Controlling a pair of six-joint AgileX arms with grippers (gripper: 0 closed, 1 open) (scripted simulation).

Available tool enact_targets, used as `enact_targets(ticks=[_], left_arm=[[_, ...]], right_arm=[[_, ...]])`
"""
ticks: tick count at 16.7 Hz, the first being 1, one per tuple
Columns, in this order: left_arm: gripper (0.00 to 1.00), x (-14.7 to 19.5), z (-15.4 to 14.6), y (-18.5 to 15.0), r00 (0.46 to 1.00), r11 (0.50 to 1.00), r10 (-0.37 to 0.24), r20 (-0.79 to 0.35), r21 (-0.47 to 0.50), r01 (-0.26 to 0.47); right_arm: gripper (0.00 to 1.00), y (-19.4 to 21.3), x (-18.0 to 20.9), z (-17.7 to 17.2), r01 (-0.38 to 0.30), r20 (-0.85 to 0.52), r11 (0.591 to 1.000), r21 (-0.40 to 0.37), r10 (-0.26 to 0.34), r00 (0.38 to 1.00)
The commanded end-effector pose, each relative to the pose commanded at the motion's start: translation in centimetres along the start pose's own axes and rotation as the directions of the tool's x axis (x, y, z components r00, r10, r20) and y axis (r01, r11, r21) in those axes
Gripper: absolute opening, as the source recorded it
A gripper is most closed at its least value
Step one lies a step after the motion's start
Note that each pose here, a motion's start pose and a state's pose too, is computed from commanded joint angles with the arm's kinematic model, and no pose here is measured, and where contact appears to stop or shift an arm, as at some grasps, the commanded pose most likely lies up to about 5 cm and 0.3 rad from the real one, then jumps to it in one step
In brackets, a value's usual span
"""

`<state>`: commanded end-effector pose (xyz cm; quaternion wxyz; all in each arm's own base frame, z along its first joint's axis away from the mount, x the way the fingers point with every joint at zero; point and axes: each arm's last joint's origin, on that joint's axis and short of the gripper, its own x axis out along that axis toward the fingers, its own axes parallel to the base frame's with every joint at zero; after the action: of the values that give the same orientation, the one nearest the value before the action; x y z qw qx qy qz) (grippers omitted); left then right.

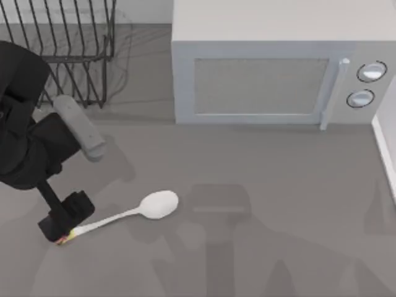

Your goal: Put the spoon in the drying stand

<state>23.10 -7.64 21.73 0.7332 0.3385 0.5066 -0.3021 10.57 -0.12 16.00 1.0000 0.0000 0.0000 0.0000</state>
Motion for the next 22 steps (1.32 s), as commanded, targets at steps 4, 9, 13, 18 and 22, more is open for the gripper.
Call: enact_targets(ticks=[4, 9, 13, 18, 22], left_arm=[[1.00, 2.8, 3.8, 0.6, 0.974, 0.971, -0.139, -0.180, 0.168, 0.170], [1.00, 4.4, 5.8, 0.7, 0.946, 0.935, -0.192, -0.263, 0.245, 0.258], [1.00, 4.3, 5.7, 0.8, 0.946, 0.937, -0.190, -0.261, 0.239, 0.255], [1.00, 7.4, 5.2, 0.3, 0.945, 0.935, -0.193, -0.265, 0.244, 0.259], [1.00, 12.0, 4.0, -0.6, 0.949, 0.937, -0.186, -0.254, 0.246, 0.250]], right_arm=[[1.00, 0.0, 0.0, 0.0, 0.000, 0.000, 1.000, 0.000, 0.000, 1.000], [1.00, 0.0, 0.0, 0.0, 0.000, 0.000, 1.000, 0.000, 0.000, 1.000], [1.00, 0.0, 0.0, 0.0, 0.000, 0.000, 1.000, 0.000, 0.000, 1.000], [1.00, 0.0, 0.0, 0.0, 0.000, 0.000, 1.000, 0.000, 0.000, 1.000], [1.00, 0.0, 0.0, 0.0, 0.000, 0.000, 1.000, 0.000, 0.000, 1.000]])
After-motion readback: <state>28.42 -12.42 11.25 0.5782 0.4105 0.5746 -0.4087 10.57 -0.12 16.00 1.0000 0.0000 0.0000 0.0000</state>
